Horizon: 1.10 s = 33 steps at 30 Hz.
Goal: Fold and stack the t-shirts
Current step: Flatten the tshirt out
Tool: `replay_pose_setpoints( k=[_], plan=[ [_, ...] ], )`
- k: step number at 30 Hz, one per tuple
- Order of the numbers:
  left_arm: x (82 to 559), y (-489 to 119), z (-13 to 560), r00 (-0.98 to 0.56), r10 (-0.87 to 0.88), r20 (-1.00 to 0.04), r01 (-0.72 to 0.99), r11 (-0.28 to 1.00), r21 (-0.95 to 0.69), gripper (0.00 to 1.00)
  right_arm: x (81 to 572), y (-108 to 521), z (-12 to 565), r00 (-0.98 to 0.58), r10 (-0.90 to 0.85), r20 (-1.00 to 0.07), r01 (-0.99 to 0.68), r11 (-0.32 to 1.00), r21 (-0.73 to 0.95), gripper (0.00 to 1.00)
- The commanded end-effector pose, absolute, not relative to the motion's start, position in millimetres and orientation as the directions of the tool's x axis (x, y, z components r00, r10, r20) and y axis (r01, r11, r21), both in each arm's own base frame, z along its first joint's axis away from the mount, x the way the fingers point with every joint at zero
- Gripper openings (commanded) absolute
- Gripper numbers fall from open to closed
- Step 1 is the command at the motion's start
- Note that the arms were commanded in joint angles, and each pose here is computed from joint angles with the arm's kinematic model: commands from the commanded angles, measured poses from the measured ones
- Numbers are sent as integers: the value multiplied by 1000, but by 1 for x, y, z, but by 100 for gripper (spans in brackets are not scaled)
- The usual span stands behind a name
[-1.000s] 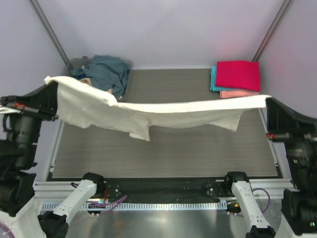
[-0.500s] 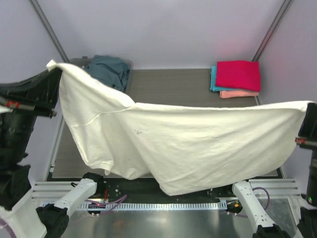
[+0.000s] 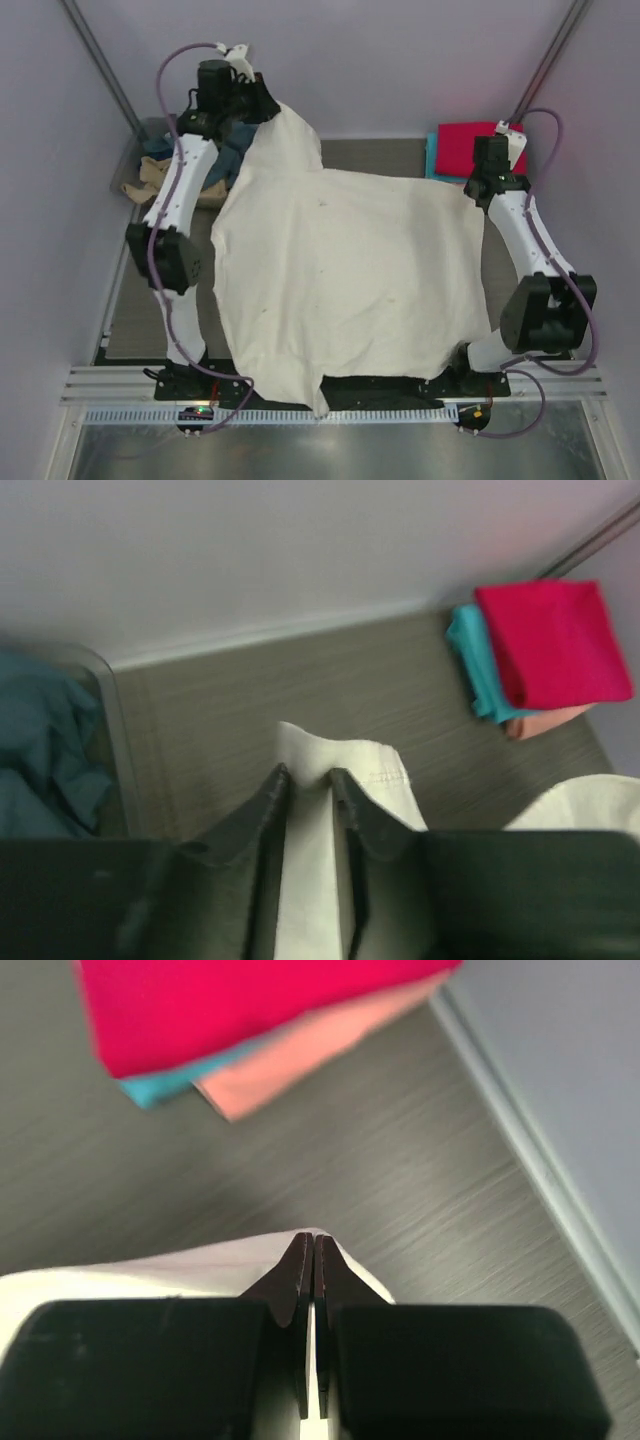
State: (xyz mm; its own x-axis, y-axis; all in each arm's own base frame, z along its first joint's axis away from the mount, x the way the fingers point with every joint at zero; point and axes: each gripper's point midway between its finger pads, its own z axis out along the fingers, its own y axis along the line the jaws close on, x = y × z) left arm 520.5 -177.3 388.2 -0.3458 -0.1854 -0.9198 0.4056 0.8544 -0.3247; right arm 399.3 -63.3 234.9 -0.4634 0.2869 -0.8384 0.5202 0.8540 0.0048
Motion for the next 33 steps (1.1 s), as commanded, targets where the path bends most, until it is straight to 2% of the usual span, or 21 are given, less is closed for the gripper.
replay_pose_setpoints(
  k=[1,2,3,4,5,6,7,10,12,13,14,16,19,20,23,24,28,33],
  plan=[
    [565,-193,308,-520,-150,-841,386,837,-388,29,426,-82,232,-374,355,-856,564,820,94,7],
    [572,-196,297,-547,-150,-824,371,838,-399,48,434,-80,227,-388,360,-848,551,828,100,39],
    [580,-197,309,-524,-158,-837,381,835,-396,55,440,-78,222,-408,352,-842,532,841,94,56],
    [585,-197,279,-581,-152,-799,344,844,-411,60,446,-74,212,-438,349,-829,514,854,88,69],
    [585,-197,280,-587,-170,-791,329,843,-426,71,448,-69,212,-446,349,-824,492,865,100,77],
    [583,-198,282,-586,-172,-792,329,843,-426,75,448,-69,212,-446,348,-825,484,869,104,82],
    [578,-194,293,-558,-185,-809,321,851,-416,82,444,-67,216,-441,347,-827,478,871,111,83],
    [563,-186,286,-542,-190,-818,288,873,-394,87,431,-60,234,-402,366,-840,459,874,161,84],
    [543,-173,316,-494,-195,-847,268,893,-362,87,423,-49,239,-401,382,-833,416,886,206,85],
    [533,-168,298,-531,-185,-827,240,903,-356,87,416,-43,234,-411,397,-821,403,887,227,85],
    [517,-162,317,-507,-189,-841,236,908,-346,87,408,-38,241,-398,406,-823,386,887,251,86],
    [496,-157,303,-540,-180,-822,194,924,-330,85,397,-25,226,-442,428,-789,350,891,287,86],
    [448,-160,276,-597,-163,-785,162,934,-317,85,380,-8,200,-509,470,-721,329,880,342,86],
    [429,-161,238,-663,-140,-736,141,942,-306,85,376,0,191,-531,490,-691,321,871,372,86],
    [394,-181,211,-701,-129,-702,151,935,-322,84,364,2,149,-596,519,-612,378,855,356,87],
    [375,-187,181,-746,-107,-658,147,936,-319,84,362,1,130,-625,522,-580,401,852,335,87],
    [359,-202,119,-816,-110,-568,104,938,-330,82,358,1,91,-684,531,-500,446,847,288,86],
    [362,-205,63,-873,-97,-478,45,960,-277,82,366,-9,58,-719,520,-461,486,850,201,87]
  ],
)
